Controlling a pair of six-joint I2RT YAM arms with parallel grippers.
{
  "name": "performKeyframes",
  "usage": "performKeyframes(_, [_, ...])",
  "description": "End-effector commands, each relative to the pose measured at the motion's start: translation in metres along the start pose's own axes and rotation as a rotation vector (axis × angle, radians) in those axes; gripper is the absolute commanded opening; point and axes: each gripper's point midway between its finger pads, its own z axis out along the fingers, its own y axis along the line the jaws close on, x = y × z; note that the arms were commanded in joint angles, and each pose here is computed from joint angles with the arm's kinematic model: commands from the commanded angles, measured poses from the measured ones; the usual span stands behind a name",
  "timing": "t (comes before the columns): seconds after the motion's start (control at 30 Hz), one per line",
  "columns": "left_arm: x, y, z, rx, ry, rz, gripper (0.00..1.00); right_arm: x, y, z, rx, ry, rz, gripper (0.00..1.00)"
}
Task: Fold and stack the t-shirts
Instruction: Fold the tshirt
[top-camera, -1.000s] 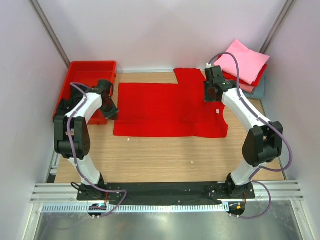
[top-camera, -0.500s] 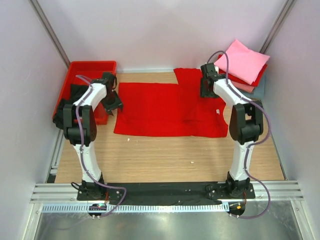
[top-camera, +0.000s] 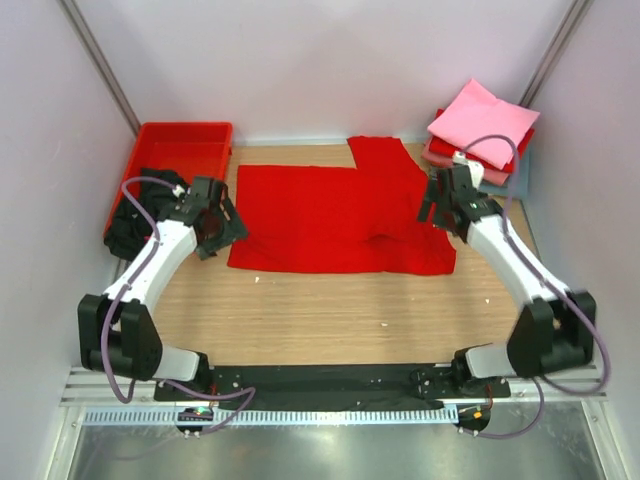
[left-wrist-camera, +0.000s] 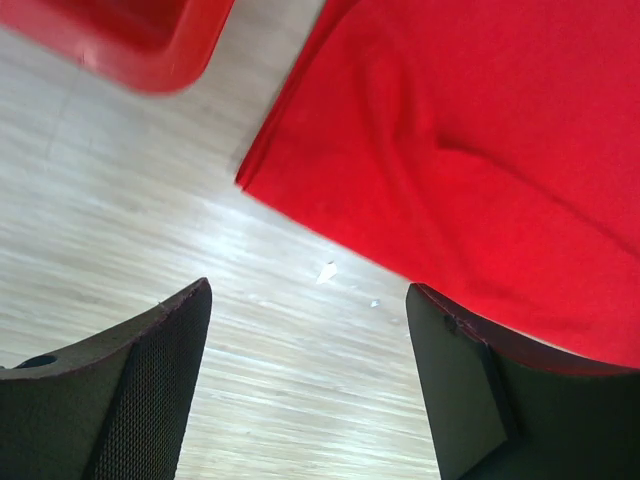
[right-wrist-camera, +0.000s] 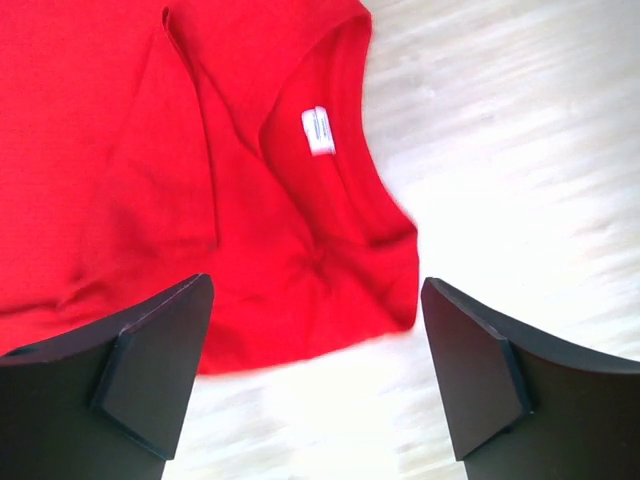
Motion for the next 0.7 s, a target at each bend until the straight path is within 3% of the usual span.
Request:
performKeyframes(0.0, [0.010,-0.004,0.014,0.075,-0.039,-0.099,0.79,0.014,-0.003,-0.017,-0.069,-0.057,0.206,0.93])
performKeyframes(0.13, [0.026,0.013,0.032,0.043,-0.059,-0.144,0.77,0.042,-0.004,-0.020,-0.172,-0.041,0.309,0.94])
performKeyframes(0.37, [0.015,0.022,0.046,0.010,-0.161,-0.183,0.72,0.074,-0.006,0.000,-0.238,0.071,0.393,0.94])
performKeyframes(0.67, [0.017,0.041,0.073,-0.073,-0.211,-0.186,0.67,0.103,-0.021,0.029,-0.260,0.171,0.515,0.86])
